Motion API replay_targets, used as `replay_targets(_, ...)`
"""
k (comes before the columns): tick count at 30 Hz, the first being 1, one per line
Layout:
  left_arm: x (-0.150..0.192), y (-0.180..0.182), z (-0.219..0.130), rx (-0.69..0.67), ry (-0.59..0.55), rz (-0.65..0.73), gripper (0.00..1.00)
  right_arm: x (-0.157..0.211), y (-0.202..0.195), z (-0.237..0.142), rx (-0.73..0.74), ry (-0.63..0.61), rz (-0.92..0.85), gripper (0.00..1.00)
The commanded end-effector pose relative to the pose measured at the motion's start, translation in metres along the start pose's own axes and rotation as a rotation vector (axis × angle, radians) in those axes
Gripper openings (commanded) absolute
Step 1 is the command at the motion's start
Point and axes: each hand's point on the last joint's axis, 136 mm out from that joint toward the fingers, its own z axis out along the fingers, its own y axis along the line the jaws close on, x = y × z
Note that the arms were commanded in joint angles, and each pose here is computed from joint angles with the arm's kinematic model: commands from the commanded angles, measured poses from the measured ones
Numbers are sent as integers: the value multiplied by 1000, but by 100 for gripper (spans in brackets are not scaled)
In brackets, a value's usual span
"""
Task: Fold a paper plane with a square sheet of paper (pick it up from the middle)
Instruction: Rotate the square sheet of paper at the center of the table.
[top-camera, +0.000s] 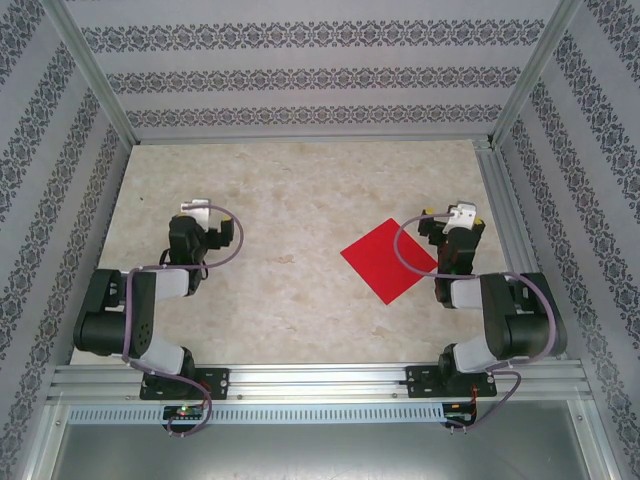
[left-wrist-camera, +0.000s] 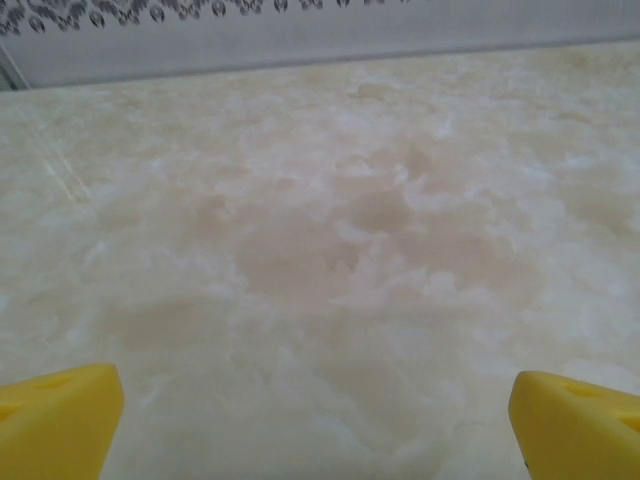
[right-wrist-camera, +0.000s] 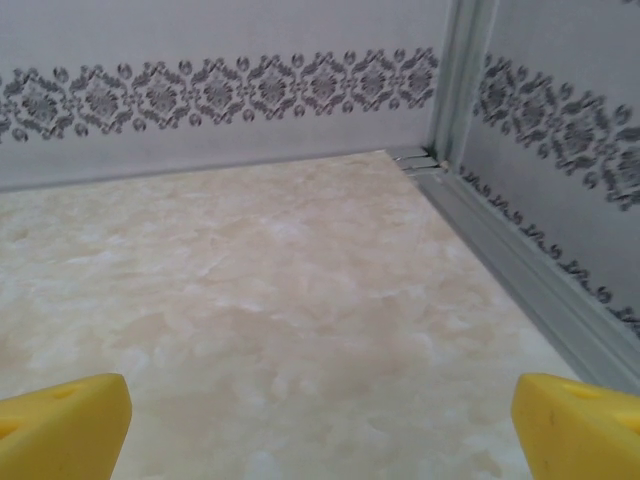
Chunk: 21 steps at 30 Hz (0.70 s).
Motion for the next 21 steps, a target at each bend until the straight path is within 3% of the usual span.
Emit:
replay_targets(1, -24, 3, -9, -23, 11, -24, 100, -35, -8, -8, 99, -42, -20, 98)
replay_targets(6, -50, 7, -26, -40, 41, -150, 100, -53, -5, -11, 160, 128, 78, 98)
replay_targets(12, -76, -3, -50, 14, 111, -295, 100, -44, 50, -21, -91, 364, 269, 98)
replay_targets(14, -79, -8, -56, 36, 147, -308, 100, -33, 74, -28, -177, 497, 368, 98)
replay_targets(17, -80, -14, -60, 64, 199, -312, 100, -8, 91, -39, -191, 676, 475, 98)
replay_targets(21, -82, -23, -63, 121, 209, -324, 100, 28, 103, -51, -129, 805, 509, 98)
